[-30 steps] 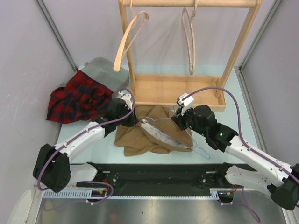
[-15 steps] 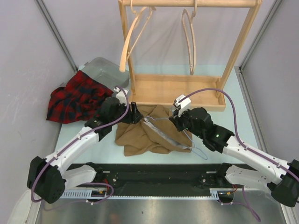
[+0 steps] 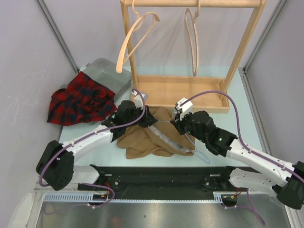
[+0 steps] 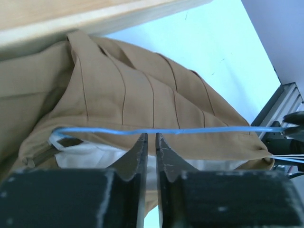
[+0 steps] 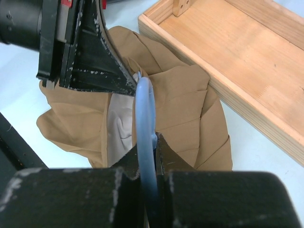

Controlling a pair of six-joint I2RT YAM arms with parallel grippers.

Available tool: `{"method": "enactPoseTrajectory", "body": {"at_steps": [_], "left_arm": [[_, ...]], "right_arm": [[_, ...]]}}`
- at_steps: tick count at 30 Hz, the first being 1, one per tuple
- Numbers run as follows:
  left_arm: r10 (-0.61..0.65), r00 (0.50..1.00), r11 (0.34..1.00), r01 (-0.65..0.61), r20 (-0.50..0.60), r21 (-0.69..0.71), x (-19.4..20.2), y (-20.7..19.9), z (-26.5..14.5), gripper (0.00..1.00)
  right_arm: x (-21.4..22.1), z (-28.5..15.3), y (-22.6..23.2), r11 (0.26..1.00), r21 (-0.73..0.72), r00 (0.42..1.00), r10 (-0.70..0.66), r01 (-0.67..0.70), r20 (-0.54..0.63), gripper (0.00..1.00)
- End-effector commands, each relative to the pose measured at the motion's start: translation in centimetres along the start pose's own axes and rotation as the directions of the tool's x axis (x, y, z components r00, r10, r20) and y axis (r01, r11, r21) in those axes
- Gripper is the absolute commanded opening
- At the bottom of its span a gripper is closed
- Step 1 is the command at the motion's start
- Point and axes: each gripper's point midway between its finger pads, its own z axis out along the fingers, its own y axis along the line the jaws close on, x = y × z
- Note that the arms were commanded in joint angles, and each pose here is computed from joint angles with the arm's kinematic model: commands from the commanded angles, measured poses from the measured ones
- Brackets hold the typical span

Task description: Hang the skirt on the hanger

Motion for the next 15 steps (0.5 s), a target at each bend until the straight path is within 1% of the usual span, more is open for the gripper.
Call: {"method": "enactPoseTrajectory", "body": {"at_steps": [1, 2, 4, 5, 8, 10, 15], "left_arm": [[0.015, 1.000, 1.000, -0.014, 0.022, -0.006, 0.5, 0.0, -1.1, 0.10], [0.006, 1.000, 1.000, -0.007, -0.010, -0.026, 1.8, 0.7, -1.4, 0.10], [0.005, 0.999, 1.000, -0.006, -0.038, -0.027, 2.9, 0.9, -1.7, 0.07], [-0.005, 0.997, 0.999, 0.002, -0.071, -0.037, 4.3, 1.5, -1.8, 0.07], [-0.030, 0.993, 0.995, 0.019, -0.117, -0.094, 6.2, 2.9, -2.1, 0.03], [-0.050, 0.989, 0.988, 0.028, -0.136, -0.154, 7.1, 4.0, -2.5, 0.01], [-0.063, 0.986, 0.963, 0.021, -0.151, -0.267, 8.1, 6.2, -3.2, 0.00]], "right_arm": [[-1.9, -0.1, -0.3, 0.999, 0.031, 0.997, 0.025, -0.027, 0.071, 0.00], [-1.8, -0.1, -0.3, 0.999, 0.031, 0.997, 0.026, -0.028, 0.071, 0.00], [-1.9, -0.1, -0.4, 0.999, 0.036, 0.997, 0.028, -0.031, 0.073, 0.00], [-1.8, 0.0, -0.4, 0.999, 0.037, 0.997, 0.026, -0.029, 0.072, 0.00], [-1.9, 0.0, -0.4, 0.999, 0.041, 0.997, 0.025, -0.028, 0.072, 0.00], [-1.8, 0.1, -0.5, 0.999, 0.042, 0.997, 0.023, -0.026, 0.071, 0.00], [-1.7, 0.1, -0.5, 0.999, 0.043, 0.998, 0.025, -0.028, 0.065, 0.00]]}}
